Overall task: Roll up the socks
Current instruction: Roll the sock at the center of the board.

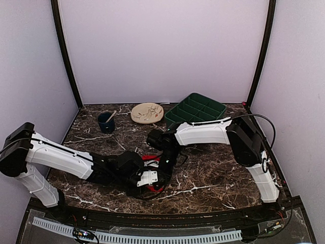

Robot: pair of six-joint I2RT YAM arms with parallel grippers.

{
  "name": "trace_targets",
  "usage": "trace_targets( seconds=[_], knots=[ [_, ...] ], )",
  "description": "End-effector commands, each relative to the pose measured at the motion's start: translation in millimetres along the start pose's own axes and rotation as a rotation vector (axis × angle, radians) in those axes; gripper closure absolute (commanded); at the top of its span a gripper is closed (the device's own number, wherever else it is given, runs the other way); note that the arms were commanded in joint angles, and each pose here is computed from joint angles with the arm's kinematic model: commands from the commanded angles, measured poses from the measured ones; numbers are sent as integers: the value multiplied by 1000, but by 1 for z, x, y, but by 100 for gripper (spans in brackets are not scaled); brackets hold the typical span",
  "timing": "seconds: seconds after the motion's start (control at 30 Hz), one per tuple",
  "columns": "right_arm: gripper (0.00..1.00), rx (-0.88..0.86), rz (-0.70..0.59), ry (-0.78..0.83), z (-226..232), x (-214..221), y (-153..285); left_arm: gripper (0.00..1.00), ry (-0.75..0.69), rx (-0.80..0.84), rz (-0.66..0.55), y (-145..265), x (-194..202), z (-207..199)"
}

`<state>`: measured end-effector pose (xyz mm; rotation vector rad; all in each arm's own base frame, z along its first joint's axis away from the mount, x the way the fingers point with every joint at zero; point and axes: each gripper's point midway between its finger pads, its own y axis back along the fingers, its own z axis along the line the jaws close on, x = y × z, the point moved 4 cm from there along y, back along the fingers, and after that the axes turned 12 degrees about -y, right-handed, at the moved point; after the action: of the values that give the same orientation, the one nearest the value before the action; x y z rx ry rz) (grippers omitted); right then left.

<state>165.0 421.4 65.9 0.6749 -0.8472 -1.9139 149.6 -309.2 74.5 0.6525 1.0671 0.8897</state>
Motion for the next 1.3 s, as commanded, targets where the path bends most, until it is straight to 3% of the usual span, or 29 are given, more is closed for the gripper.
trace_targets(
  seconds=[0.0,0.23,0.6,0.7,0.87,1.27],
  knots=[
    [100,-17,2,14,2,-4,-2,64,6,43,-15,0,-6,-2],
    [100,-15,2,14,2,-3,-1,86,27,83,20,-4,-1,-7],
    [97,1,7,3,-1,-2,-3,99,71,124,54,-5,4,-11],
    [82,15,-8,-4,-5,-3,1,100,89,127,51,-4,4,-10],
    [66,10,-47,-14,-8,-2,9,100,128,148,53,-3,3,-6],
    [59,-22,-162,-16,-11,4,29,100,304,245,39,0,-3,5]
  ],
)
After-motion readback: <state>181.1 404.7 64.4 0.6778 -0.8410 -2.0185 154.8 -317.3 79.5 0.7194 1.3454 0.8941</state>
